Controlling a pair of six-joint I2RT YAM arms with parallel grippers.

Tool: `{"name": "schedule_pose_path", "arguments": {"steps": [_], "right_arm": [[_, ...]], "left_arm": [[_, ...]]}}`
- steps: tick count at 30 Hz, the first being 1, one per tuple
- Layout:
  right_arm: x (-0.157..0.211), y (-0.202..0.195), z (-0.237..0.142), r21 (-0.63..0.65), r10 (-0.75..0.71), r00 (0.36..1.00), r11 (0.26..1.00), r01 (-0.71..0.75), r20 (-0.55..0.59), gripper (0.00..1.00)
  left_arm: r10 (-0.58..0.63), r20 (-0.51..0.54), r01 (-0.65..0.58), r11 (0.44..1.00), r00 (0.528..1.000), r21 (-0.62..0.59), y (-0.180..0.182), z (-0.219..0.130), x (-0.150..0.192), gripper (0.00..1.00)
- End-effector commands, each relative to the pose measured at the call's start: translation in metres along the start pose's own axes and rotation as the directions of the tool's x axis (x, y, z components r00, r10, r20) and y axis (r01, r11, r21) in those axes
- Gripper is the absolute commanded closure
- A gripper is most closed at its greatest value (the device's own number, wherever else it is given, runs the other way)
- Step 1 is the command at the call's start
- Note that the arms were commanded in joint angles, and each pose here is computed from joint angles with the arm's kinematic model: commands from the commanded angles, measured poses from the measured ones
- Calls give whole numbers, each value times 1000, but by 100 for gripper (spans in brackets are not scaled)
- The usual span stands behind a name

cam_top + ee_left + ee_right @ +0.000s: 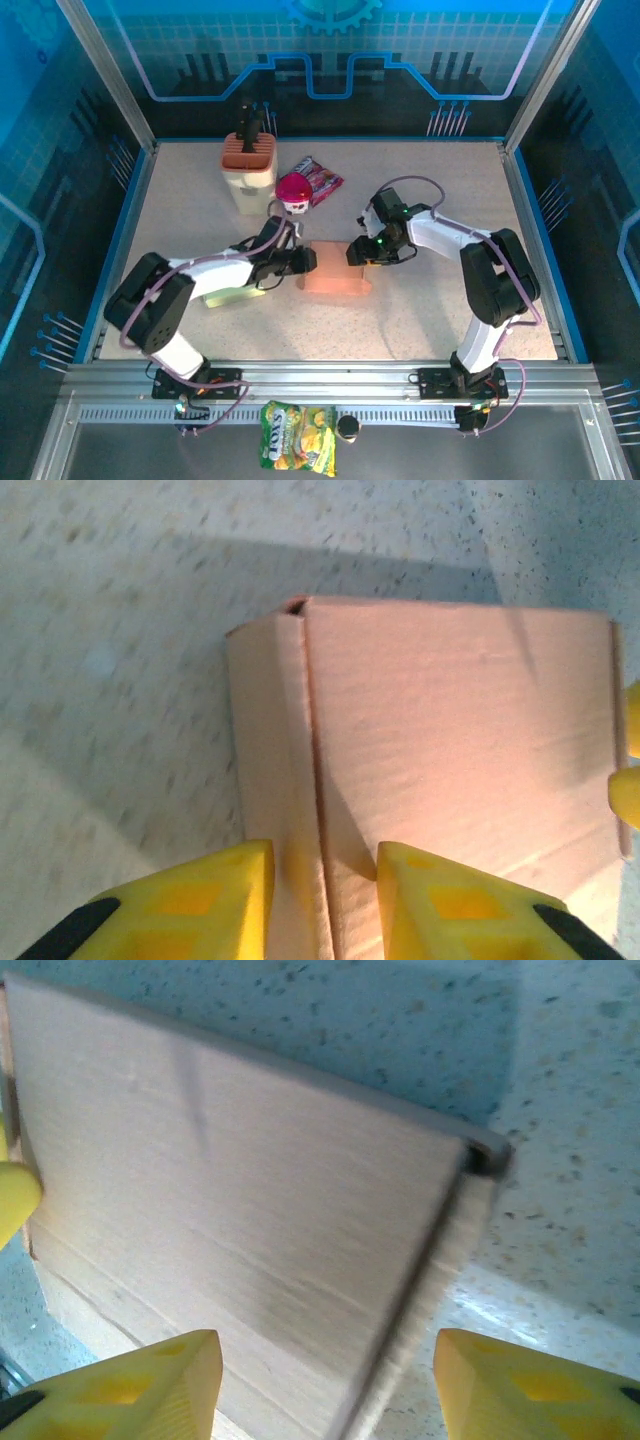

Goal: Fold the paper box

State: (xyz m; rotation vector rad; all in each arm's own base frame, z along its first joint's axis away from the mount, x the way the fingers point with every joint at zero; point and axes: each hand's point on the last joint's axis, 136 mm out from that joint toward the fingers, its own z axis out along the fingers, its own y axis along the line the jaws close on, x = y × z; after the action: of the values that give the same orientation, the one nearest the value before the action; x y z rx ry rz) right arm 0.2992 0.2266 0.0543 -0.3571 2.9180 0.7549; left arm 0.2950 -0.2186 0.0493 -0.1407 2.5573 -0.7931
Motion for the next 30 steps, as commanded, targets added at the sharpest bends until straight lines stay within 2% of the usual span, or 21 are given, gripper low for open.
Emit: {"name": "schedule_pose_path", "arguments": {"steps": [1,4,7,12,22,30], "right_arm": [[0,12,-9,-32,-44,999,999,44,10,38],[2,11,-16,-46,-36,998,998,38,46,32],[1,14,-19,-123,-1,997,992,11,77,28],[-1,13,-15,-200,42,997,979,-26,72,27],[-2,11,-7,-294,103,992,952,-79,67,26],[1,7,4,-348,147,988,930,-120,51,24]], "left_arm": [[-85,39,81,993,996,89,-12,-16,5,67],[-74,62,69,995,995,73,-7,-31,7,62],[-59,77,56,997,995,46,-2,-38,4,57],[-83,30,82,996,996,47,1,-27,6,56],[-124,34,122,991,992,58,9,-17,11,56],[-140,35,138,988,989,67,13,-11,15,61]]}}
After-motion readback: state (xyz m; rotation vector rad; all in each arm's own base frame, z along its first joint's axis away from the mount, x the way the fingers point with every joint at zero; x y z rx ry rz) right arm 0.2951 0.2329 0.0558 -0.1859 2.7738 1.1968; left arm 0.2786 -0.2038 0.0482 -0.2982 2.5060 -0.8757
